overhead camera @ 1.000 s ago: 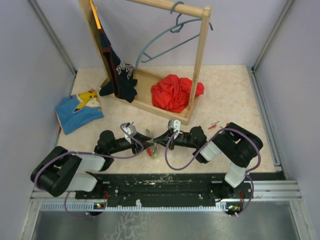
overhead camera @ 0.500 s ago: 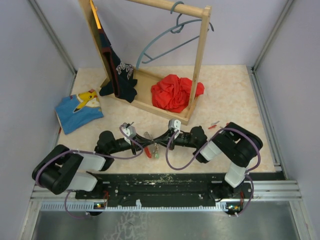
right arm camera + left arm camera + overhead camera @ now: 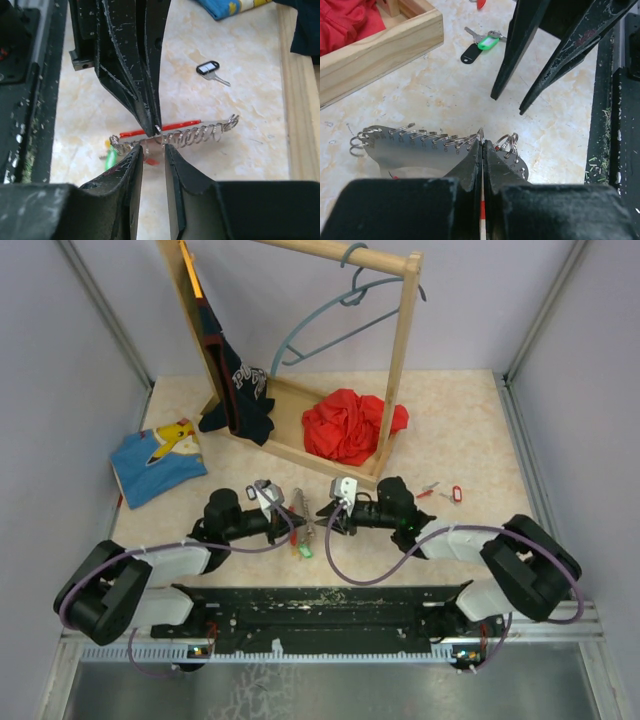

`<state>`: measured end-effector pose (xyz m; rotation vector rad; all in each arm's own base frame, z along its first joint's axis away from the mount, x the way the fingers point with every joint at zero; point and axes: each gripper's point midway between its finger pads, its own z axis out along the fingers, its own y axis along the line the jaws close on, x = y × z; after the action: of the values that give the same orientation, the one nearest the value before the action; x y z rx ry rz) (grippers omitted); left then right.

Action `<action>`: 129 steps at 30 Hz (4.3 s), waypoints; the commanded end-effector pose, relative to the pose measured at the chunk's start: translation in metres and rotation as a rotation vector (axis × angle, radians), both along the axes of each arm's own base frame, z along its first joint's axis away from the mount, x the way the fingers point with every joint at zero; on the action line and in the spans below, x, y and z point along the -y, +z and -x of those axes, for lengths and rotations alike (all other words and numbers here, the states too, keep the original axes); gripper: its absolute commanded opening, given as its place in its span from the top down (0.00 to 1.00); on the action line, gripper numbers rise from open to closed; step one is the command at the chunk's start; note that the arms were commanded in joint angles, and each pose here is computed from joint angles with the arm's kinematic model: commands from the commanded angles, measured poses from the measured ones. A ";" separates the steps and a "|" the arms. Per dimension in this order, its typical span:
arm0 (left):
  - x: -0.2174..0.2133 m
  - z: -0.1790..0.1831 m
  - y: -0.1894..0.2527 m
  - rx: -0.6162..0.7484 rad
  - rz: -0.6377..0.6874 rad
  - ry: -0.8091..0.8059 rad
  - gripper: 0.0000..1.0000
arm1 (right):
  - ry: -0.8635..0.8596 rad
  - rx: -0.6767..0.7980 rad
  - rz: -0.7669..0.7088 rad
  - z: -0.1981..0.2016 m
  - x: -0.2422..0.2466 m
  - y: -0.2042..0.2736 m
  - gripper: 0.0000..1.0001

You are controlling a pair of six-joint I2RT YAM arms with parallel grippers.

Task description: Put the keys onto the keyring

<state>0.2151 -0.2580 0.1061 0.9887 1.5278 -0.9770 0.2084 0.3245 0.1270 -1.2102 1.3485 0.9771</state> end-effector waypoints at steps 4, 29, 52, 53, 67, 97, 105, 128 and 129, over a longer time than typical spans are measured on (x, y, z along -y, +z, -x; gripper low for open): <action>0.008 -0.002 -0.009 -0.009 -0.112 -0.015 1.00 | 0.000 0.081 0.229 -0.012 0.017 -0.010 0.73; 0.022 0.014 -0.020 -0.022 -0.161 -0.121 1.00 | 0.199 0.053 0.143 -0.003 -0.017 -0.019 0.76; 0.023 0.022 -0.010 -0.011 -0.118 -0.141 0.83 | 0.166 0.034 0.159 -0.007 -0.015 -0.035 1.00; 0.022 0.019 -0.010 -0.013 -0.120 -0.122 0.81 | 0.159 0.036 0.149 -0.007 -0.015 -0.034 1.00; -0.009 0.008 0.010 -0.011 0.105 0.039 0.65 | 0.042 0.069 -0.070 -0.008 -0.011 -0.007 1.00; 0.003 0.010 0.002 -0.034 0.151 -0.049 0.62 | 0.026 0.018 -0.245 0.008 -0.014 0.006 1.00; 0.004 0.007 0.006 -0.015 0.162 -0.051 0.63 | 0.058 0.015 -0.246 0.013 -0.016 0.007 1.00; 0.004 0.004 -0.008 0.013 -0.028 -0.043 1.00 | -0.002 0.034 0.092 0.001 0.009 -0.019 0.78; 0.006 0.005 -0.009 0.014 -0.047 -0.046 1.00 | -0.002 0.043 0.115 0.000 0.011 -0.018 0.77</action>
<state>0.2059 -0.2600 0.1040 0.9946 1.4875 -1.0449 0.1988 0.3222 0.1150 -1.1929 1.3274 0.9993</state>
